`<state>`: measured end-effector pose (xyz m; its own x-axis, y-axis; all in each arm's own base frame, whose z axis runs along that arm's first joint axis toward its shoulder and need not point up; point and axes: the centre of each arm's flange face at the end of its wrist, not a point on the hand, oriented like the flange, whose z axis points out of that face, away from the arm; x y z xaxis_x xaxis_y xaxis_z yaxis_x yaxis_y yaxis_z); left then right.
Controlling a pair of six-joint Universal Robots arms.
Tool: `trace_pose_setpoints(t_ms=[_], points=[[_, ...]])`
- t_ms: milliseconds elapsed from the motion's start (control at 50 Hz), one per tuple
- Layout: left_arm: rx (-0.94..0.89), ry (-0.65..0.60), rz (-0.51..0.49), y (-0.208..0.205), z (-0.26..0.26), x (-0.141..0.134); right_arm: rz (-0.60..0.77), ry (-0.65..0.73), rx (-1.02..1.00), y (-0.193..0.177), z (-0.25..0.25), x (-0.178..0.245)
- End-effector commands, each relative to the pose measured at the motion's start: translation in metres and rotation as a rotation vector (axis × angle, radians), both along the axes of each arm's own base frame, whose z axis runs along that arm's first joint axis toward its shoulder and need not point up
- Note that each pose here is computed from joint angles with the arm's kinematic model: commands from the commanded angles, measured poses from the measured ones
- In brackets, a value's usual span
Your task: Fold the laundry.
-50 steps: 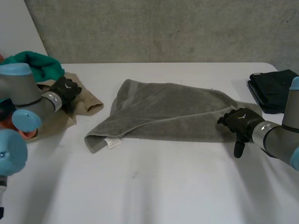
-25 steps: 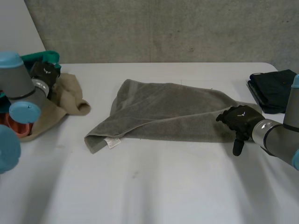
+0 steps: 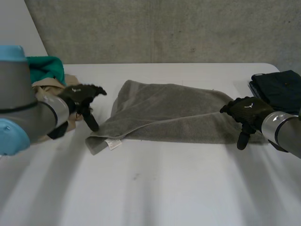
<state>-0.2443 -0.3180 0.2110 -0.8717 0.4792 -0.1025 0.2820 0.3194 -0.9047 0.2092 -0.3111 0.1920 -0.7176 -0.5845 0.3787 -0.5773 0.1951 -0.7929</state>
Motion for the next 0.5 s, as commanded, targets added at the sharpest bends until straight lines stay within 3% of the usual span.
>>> trace_pose_setpoints(t_ms=[20, 300, 500], points=[[0.03, -0.038, 0.067, -0.014, -0.042, 0.001, 0.016, 0.007, 0.018, 0.005, -0.007, 0.002], [0.062, -0.157, 0.035, -0.02, -0.078, -0.012, 0.008, -0.021, -0.036, -0.005, -0.004, 0.002], [-0.087, -0.117, 0.08, -0.022, -0.016, -0.01, 0.027, -0.044, -0.144, -0.055, -0.008, 0.011]])
